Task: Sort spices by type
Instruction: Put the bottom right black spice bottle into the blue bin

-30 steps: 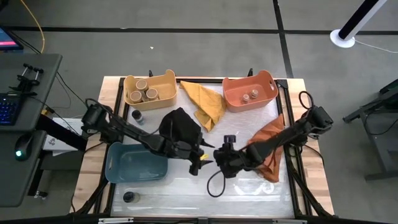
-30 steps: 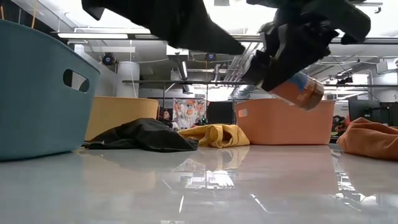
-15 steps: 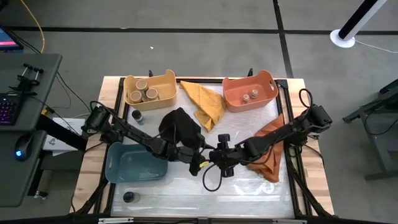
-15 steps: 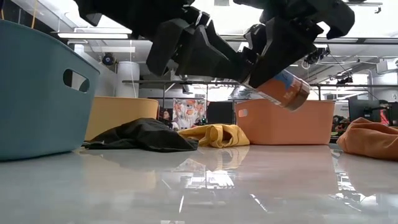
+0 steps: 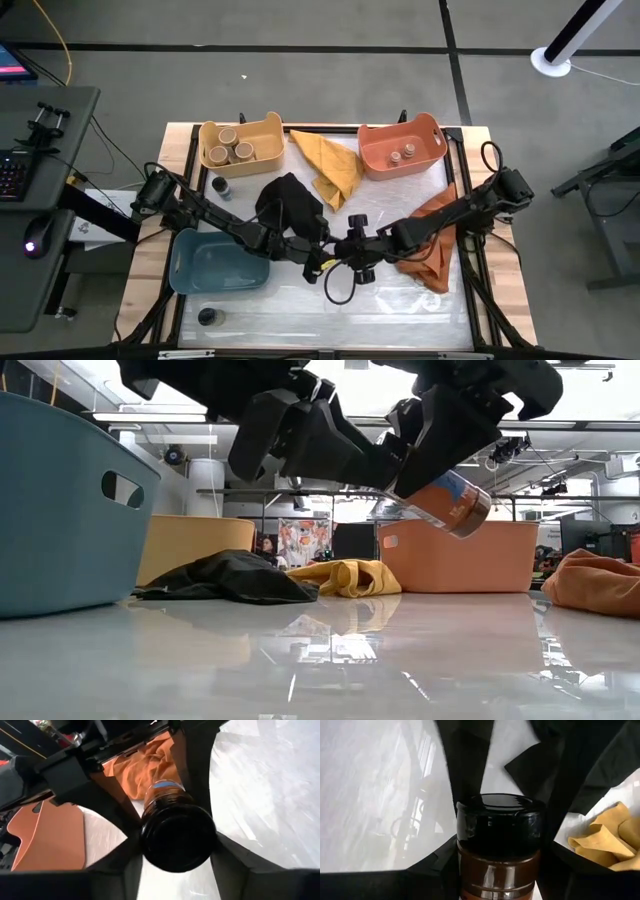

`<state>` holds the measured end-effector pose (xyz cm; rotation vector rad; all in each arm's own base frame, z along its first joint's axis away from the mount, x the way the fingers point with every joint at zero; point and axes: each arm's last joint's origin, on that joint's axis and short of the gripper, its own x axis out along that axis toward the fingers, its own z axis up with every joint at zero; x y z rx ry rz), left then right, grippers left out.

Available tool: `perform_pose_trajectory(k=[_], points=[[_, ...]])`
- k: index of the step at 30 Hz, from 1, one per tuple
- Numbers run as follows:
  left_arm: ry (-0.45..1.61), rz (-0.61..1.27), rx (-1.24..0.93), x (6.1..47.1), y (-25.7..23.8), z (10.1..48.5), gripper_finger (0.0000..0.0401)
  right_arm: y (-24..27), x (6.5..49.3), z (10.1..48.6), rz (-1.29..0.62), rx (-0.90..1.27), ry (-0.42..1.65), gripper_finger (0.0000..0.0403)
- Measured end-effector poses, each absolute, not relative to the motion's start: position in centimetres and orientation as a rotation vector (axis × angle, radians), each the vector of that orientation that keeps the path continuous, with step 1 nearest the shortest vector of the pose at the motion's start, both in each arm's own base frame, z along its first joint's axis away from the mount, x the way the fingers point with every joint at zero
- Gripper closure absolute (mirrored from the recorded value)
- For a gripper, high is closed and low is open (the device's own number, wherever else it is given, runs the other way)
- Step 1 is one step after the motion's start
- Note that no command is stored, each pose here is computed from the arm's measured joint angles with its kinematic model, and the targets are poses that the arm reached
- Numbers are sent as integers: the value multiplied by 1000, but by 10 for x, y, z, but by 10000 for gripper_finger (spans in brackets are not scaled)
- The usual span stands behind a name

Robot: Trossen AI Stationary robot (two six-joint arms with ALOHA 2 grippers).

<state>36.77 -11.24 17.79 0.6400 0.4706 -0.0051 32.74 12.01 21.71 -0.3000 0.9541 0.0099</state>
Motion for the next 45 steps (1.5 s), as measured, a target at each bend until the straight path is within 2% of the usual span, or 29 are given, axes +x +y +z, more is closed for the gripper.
perform_pose_trajectory(k=[2, 7, 10, 19, 22, 25, 31, 41, 45], points=[[468, -5, 633, 368, -113, 178, 251, 120, 327, 217, 6, -307, 953, 202], [467, 37, 622, 368, -111, 179, 251, 119, 328, 218, -43, -306, 935, 151], [472, 78, 631, 368, -110, 179, 251, 118, 328, 218, -77, -319, 926, 138], [530, 125, 666, 365, -107, 175, 252, 117, 329, 219, -115, -342, 915, 134], [586, 150, 683, 363, -105, 171, 266, 114, 329, 219, -123, -341, 918, 133], [615, 167, 669, 360, -104, 169, 329, 112, 330, 219, -127, -337, 923, 133], [661, 150, 664, 358, -104, 165, 397, 107, 330, 218, -138, -336, 943, 133], [736, 149, 642, 353, -100, 159, 401, 86, 313, 208, -250, -308, 1170, 132], [762, 141, 521, 350, -85, 153, 401, 66, 305, 193, -268, -255, 1208, 132]])
